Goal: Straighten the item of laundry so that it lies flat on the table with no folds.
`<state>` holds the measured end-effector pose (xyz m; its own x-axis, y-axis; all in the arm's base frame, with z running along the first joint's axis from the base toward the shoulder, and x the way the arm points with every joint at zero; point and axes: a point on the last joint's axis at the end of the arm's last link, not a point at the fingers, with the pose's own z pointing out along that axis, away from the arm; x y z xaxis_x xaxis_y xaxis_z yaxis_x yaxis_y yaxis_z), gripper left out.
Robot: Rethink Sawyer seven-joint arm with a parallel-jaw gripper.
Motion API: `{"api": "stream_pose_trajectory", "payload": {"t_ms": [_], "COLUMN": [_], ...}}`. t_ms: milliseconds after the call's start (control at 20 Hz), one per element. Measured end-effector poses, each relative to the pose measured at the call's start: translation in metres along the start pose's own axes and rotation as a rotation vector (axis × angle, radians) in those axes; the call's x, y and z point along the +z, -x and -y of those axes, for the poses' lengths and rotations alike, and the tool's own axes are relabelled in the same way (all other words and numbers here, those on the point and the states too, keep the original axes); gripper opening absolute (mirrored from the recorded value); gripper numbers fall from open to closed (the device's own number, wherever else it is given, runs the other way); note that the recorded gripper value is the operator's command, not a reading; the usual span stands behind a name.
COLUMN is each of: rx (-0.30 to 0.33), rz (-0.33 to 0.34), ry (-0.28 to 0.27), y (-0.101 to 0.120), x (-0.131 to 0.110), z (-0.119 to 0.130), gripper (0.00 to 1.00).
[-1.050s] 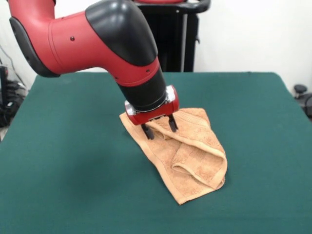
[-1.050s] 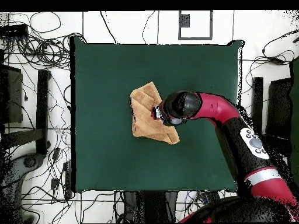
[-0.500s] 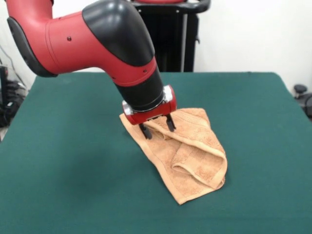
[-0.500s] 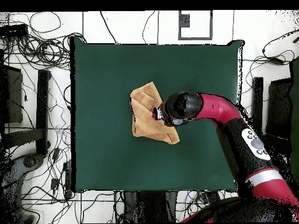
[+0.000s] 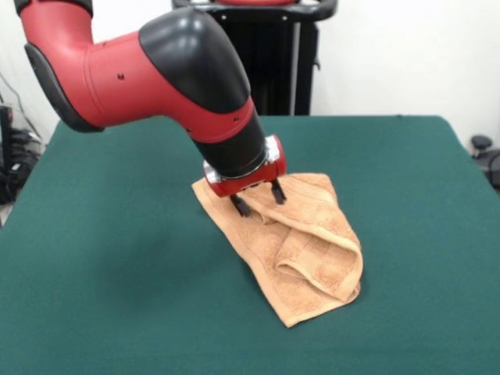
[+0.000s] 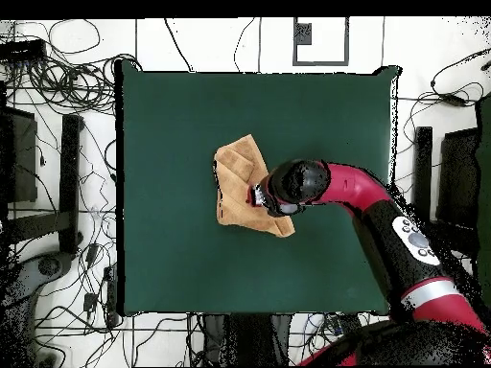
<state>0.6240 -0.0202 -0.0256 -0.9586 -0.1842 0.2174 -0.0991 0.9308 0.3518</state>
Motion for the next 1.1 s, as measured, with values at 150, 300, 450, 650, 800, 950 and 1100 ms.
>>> {"api": "stream_pose_trajectory", "payload": {"t_ms": [150, 300, 450, 650, 800, 950, 1100], "rx": [0.008, 0.017, 0.023, 0.023, 0.023, 0.022, 0.022], "rz": [-0.019, -0.026, -0.025, -0.024, -0.024, -0.023, -0.023], "ry": [0.024, 0.040, 0.053, 0.055, 0.056, 0.056, 0.057], "y": [-0.008, -0.011, -0.012, -0.012, -0.012, -0.012, -0.012], "x": [0.012, 0.018, 0.019, 0.020, 0.020, 0.020, 0.020], "z": [0.002, 0.004, 0.007, 0.007, 0.007, 0.006, 0.006], "gripper": [1.00, 1.00, 1.00, 1.00, 1.00, 1.00, 1.00]}}
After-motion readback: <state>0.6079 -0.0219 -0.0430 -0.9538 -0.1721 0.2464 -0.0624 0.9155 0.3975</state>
